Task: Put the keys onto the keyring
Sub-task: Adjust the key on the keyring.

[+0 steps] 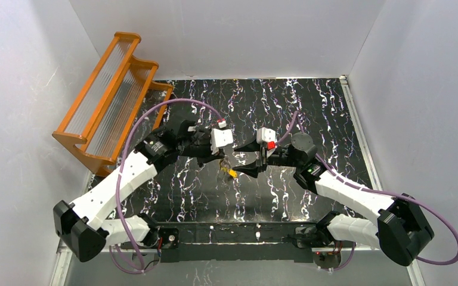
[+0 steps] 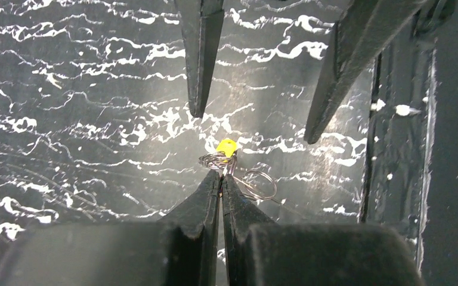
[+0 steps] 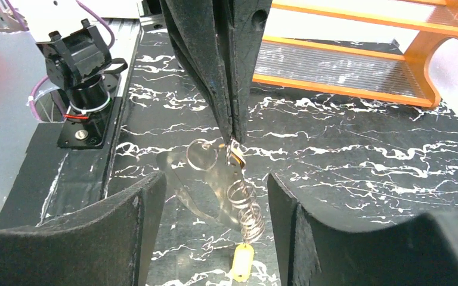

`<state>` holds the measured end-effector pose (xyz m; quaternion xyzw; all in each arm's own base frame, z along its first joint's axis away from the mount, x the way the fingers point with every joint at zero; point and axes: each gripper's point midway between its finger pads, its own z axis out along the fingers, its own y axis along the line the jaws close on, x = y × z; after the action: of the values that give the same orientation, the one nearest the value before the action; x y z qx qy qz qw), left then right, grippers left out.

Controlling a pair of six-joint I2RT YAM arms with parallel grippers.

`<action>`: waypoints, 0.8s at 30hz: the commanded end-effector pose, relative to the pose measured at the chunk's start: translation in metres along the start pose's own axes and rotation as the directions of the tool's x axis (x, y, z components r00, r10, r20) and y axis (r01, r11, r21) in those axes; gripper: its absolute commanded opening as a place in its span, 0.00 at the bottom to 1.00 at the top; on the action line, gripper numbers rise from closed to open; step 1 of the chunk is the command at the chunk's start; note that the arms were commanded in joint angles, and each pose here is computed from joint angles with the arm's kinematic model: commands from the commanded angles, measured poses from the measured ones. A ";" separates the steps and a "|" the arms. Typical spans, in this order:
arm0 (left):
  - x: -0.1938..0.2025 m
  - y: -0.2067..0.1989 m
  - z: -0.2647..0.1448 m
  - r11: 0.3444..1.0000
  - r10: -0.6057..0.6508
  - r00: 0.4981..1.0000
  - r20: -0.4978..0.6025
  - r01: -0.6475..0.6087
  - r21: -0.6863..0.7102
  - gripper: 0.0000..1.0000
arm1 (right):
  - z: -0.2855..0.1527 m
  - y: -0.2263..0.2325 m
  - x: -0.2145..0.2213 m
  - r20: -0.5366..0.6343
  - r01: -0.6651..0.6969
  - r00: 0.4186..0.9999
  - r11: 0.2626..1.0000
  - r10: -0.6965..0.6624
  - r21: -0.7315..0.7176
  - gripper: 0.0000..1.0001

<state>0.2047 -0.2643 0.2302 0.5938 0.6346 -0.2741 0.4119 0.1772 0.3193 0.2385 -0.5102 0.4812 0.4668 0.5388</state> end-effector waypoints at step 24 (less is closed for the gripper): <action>-0.001 0.011 -0.012 0.988 0.156 0.930 -0.332 -0.142 0.065 0.00 | 0.041 0.000 -0.020 0.203 -0.075 0.975 0.993 0.093 -0.096 0.34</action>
<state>0.2206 -0.2478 0.2232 0.6905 0.6559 -0.1293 0.2762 0.1799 0.3563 0.2353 -0.4587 0.4656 0.5526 0.5171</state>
